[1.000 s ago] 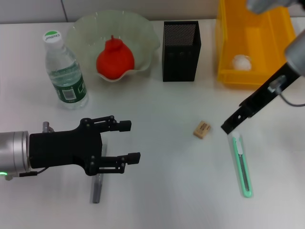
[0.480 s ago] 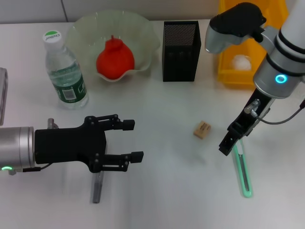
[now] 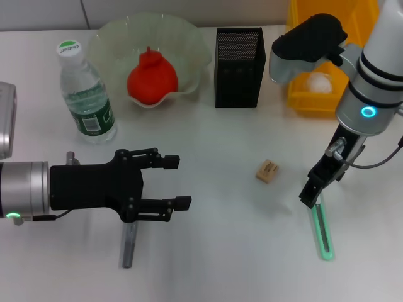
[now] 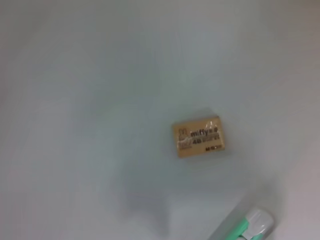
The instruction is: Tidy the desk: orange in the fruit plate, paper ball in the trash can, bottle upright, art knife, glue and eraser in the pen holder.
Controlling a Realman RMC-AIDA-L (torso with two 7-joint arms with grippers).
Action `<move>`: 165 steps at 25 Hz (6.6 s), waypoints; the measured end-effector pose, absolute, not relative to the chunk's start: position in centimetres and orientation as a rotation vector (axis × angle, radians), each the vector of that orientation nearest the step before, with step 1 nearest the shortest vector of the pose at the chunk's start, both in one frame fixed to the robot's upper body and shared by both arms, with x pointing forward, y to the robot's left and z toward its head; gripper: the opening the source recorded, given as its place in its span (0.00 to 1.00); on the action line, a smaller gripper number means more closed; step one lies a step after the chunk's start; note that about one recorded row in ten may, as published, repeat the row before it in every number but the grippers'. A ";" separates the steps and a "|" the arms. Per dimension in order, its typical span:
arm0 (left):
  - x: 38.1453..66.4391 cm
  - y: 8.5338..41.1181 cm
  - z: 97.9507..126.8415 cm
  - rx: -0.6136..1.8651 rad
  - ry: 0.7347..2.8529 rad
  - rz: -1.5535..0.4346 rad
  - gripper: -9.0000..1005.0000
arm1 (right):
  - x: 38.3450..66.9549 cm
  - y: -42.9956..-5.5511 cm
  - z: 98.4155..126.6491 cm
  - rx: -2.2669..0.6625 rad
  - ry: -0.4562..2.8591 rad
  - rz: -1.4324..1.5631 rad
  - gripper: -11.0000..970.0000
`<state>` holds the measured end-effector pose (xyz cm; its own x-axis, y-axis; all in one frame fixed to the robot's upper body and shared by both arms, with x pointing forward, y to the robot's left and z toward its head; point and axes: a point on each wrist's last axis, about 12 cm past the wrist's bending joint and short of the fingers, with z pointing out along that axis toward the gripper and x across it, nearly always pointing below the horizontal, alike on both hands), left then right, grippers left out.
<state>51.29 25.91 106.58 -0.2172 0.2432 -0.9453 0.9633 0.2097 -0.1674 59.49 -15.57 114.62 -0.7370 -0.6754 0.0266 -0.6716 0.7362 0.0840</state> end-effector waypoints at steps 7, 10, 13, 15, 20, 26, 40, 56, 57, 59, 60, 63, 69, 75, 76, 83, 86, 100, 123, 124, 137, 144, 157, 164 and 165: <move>51.6 25.8 106.6 1.160 1.641 -1.056 0.80 | 59.5 -15.3 114.0 1.130 -2.889 -0.118 0.86; 51.6 25.7 106.6 1.161 1.641 -1.054 0.80 | 59.4 -15.1 113.7 1.137 -2.884 -0.125 0.84; 51.7 25.7 106.6 1.161 1.641 -1.051 0.80 | 59.2 -14.9 113.2 1.156 -2.882 -0.130 0.75; 51.8 25.7 106.6 1.161 1.642 -1.047 0.80 | 59.1 -14.9 112.8 1.154 -2.884 -0.132 0.68; 52.0 25.7 106.8 1.169 1.641 -1.042 0.80 | 58.9 -15.1 112.6 1.133 -2.909 -0.154 0.58; 52.2 25.7 106.9 1.174 1.641 -1.036 0.80 | 58.5 -14.8 112.1 1.155 -2.894 -0.109 0.54; 52.3 25.7 106.9 1.177 1.641 -1.029 0.80 | 58.3 -14.9 112.3 1.168 -2.924 -0.098 0.36; 52.6 25.5 107.0 1.180 1.640 -1.020 0.80 | 58.4 -15.1 112.2 1.170 -2.926 -0.092 0.25; 52.6 25.5 107.0 1.181 1.640 -1.020 0.80 | 58.4 -15.1 112.2 1.169 -2.926 -0.091 0.24; 52.6 25.5 107.0 1.181 1.641 -1.019 0.80 | 58.4 -15.1 112.1 1.167 -2.925 -0.091 0.23; 52.6 25.5 107.0 1.181 1.641 -1.019 0.80 | 58.4 -15.1 112.1 1.166 -2.925 -0.091 0.23; 52.6 25.5 107.0 1.180 1.641 -1.019 0.80 | 58.4 -15.2 112.0 1.163 -2.925 -0.090 0.21; 52.6 25.5 107.0 1.180 1.640 -1.019 0.80 | 58.5 -15.3 112.9 1.183 -2.979 -0.119 0.19; 52.8 25.5 107.0 1.180 1.643 -1.011 0.80 | 59.1 -16.4 116.5 1.184 -3.191 -0.260 0.19; 52.8 25.5 107.0 1.180 1.644 -1.010 0.80 | 59.3 -16.6 117.5 1.191 -3.254 -0.303 0.19; 52.8 25.5 107.0 1.181 1.644 -1.002 0.80 | 60.3 -16.8 120.7 1.310 -3.539 -0.575 0.19; 52.8 25.4 106.9 1.179 1.644 -0.999 0.80 | 61.1 -16.6 121.1 1.334 -3.638 -0.650 0.19; 53.0 25.3 107.1 1.177 1.636 -0.996 0.80 | 64.1 -16.5 120.8 1.194 -3.952 -0.870 0.19; 53.3 25.4 107.3 1.183 1.637 -0.979 0.80 | 66.1 -14.2 116.6 1.109 -3.962 -0.782 0.20; 53.3 25.4 107.2 1.183 1.637 -0.979 0.80 | 66.1 -14.3 116.5 1.106 -3.960 -0.781 0.21; 53.0 25.4 107.1 1.191 1.634 -0.996 0.80 | 62.6 -15.3 119.0 1.231 -3.861 -1.130 0.67; 52.6 25.5 107.4 1.194 1.610 -1.030 0.80 | 59.6 -16.5 121.5 1.487 -3.476 -1.468 0.78; 52.1 25.6 107.5 1.196 1.583 -1.051 0.80 | 60.1 -18.3 118.4 1.367 -3.078 -0.871 0.77; 52.2 25.4 107.5 1.196 1.581 -1.054 0.79 | 60.6 -17.1 116.6 1.342 -3.036 -0.651 0.77; 52.2 25.4 107.5 1.196 1.581 -1.053 0.79 | 60.6 -17.1 116.6 1.342 -3.036 -0.651 0.77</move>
<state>52.20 25.36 107.47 -0.1628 0.2428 -0.9563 0.9761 0.1812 -0.1202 60.61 -17.14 116.57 -0.6607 -0.6561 -0.3646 -0.7479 0.6165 0.2460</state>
